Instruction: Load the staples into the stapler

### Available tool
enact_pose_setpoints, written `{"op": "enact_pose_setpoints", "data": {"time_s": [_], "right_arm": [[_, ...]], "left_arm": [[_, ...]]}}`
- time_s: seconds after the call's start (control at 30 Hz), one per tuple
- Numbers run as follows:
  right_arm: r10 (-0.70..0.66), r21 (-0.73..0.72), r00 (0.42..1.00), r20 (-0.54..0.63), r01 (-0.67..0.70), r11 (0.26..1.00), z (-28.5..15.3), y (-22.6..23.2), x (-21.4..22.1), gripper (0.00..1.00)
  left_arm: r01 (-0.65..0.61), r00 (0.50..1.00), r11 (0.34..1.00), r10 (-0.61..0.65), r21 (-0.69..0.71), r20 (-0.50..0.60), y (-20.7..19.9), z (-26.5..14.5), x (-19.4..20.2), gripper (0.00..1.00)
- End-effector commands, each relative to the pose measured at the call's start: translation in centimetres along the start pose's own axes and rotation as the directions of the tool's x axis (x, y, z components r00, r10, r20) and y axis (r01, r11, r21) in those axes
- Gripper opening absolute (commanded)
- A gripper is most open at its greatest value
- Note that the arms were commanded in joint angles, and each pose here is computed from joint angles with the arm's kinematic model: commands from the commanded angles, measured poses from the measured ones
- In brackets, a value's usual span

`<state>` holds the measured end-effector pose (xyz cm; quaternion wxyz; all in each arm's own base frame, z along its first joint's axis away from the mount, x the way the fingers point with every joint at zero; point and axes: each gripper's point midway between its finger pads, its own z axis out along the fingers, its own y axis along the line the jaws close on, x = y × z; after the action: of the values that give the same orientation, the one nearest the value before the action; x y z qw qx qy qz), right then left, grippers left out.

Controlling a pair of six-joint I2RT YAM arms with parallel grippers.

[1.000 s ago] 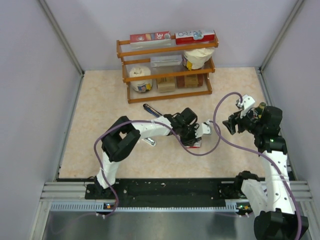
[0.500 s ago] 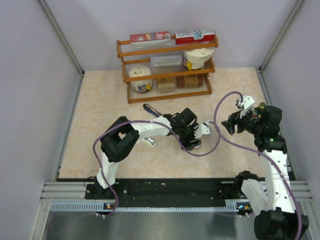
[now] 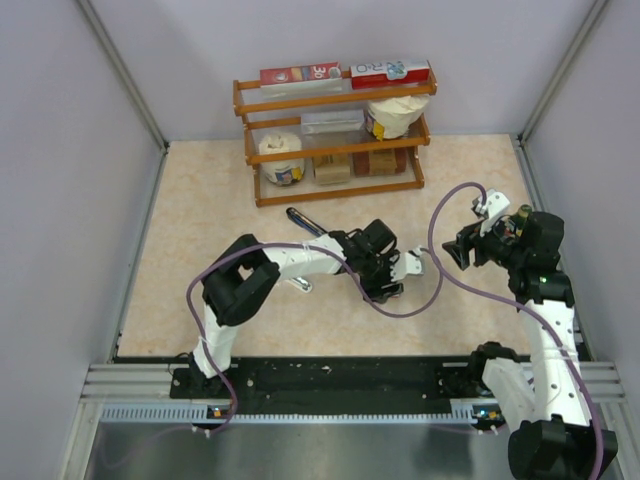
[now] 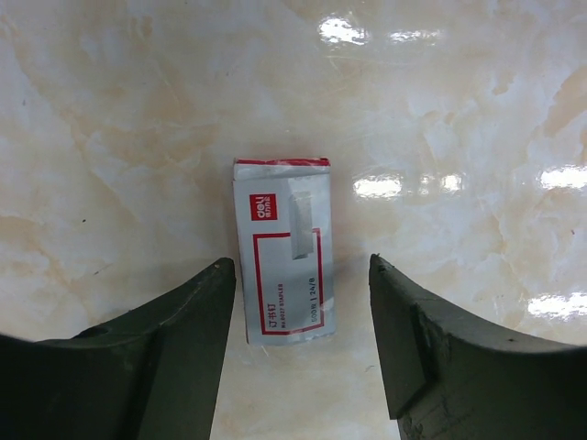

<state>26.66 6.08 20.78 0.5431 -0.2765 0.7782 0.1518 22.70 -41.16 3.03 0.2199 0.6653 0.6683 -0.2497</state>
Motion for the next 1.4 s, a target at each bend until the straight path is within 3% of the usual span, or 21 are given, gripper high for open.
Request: {"op": "enact_pose_setpoints", "data": {"time_s": [0.0, 0.6, 1.37], "right_arm": [[-0.014, 0.009, 0.999, 0.030, 0.014, 1.000, -0.3, -0.2, -0.8, 0.66], [-0.018, 0.014, 0.999, 0.030, 0.017, 1.000, -0.4, -0.3, -0.8, 0.66], [0.002, -0.001, 1.000, 0.028, -0.002, 1.000, -0.1, -0.1, -0.8, 0.66]], "left_arm": [[-0.044, 0.998, 0.999, 0.044, 0.019, -0.034, -1.0, 0.6, 0.6, 0.64], [-0.095, 0.991, 0.995, 0.093, -0.015, -0.093, -1.3, 1.2, 2.1, 0.52], [-0.107, 0.993, 0.994, 0.106, -0.016, -0.055, -1.5, -0.3, 0.8, 0.48]]}}
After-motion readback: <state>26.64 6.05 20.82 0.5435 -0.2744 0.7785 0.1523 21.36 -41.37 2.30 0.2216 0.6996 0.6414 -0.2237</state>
